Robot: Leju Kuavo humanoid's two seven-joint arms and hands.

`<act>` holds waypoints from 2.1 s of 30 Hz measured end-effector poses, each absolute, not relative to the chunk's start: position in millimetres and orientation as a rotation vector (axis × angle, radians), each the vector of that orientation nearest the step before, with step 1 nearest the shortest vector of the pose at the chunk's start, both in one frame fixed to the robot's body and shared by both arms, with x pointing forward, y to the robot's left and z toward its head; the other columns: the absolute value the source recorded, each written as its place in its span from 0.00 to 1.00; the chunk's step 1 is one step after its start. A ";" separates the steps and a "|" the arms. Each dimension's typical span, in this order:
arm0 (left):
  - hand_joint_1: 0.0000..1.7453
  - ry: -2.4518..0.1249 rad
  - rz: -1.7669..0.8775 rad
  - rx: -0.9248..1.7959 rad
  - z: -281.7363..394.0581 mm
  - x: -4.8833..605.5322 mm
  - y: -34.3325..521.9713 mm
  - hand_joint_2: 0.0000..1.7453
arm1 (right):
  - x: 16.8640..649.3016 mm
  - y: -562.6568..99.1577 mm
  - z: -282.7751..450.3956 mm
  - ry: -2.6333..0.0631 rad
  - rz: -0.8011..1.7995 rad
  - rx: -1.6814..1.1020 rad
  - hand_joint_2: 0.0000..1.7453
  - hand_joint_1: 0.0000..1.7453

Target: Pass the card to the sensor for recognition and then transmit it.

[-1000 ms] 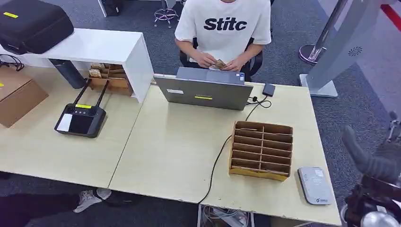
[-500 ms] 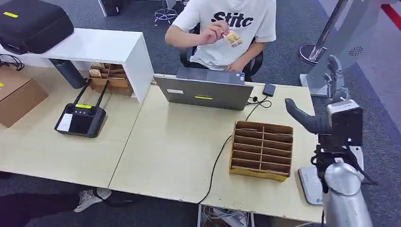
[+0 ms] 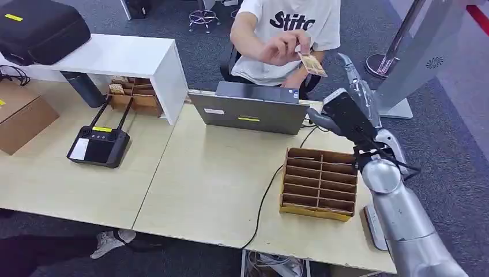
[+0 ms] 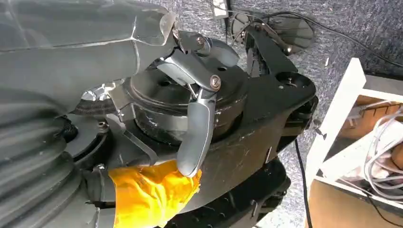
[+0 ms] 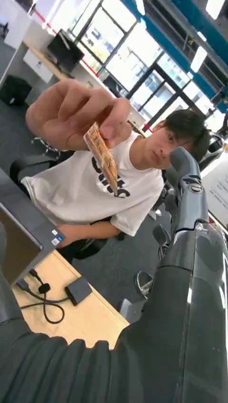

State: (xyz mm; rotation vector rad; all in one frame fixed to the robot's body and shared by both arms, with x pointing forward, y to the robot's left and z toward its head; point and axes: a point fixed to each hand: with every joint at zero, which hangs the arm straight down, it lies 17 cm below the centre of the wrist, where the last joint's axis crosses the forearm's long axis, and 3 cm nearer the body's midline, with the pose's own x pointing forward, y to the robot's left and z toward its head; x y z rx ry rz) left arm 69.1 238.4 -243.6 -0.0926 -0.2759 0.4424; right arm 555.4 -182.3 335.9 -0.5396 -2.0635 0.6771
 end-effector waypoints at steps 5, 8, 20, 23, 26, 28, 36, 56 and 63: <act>0.00 -0.275 0.434 -0.094 -243.8 69.8 238.3 1.00 | 567.0 -173.8 333.9 -2.028 0.748 -0.582 1.00 0.00; 0.00 -0.275 0.433 -0.093 -243.9 69.7 238.3 1.00 | 567.6 -173.2 332.7 -2.024 0.753 -0.584 1.00 0.00; 0.00 -0.284 0.345 -0.099 -243.5 75.6 235.8 1.00 | 643.3 -191.1 352.0 -1.730 1.122 -1.107 1.00 1.00; 0.00 -0.279 0.321 -0.100 -243.7 74.3 234.8 1.00 | 648.2 -204.6 366.2 -1.741 1.105 -1.202 1.00 1.00; 0.00 -0.273 0.299 -0.093 -244.4 72.2 235.6 1.00 | 644.1 -210.4 381.4 -1.823 1.071 -1.264 1.00 1.00; 0.00 -0.271 0.287 -0.082 -245.0 71.1 236.9 1.00 | 640.0 -211.5 390.4 -1.877 1.061 -1.299 1.00 1.00; 0.00 -0.267 0.280 -0.076 -245.5 69.9 237.9 1.00 | 636.5 -213.9 397.3 -1.922 1.065 -1.324 1.00 1.00; 0.00 -0.253 0.378 -0.018 -226.4 43.3 240.6 1.00 | 469.4 -284.8 312.0 -2.224 0.184 -0.642 1.00 1.00; 0.00 -0.262 0.412 -0.026 -216.4 45.0 237.7 1.00 | 444.3 -322.6 260.7 -2.055 0.137 -0.645 1.00 1.00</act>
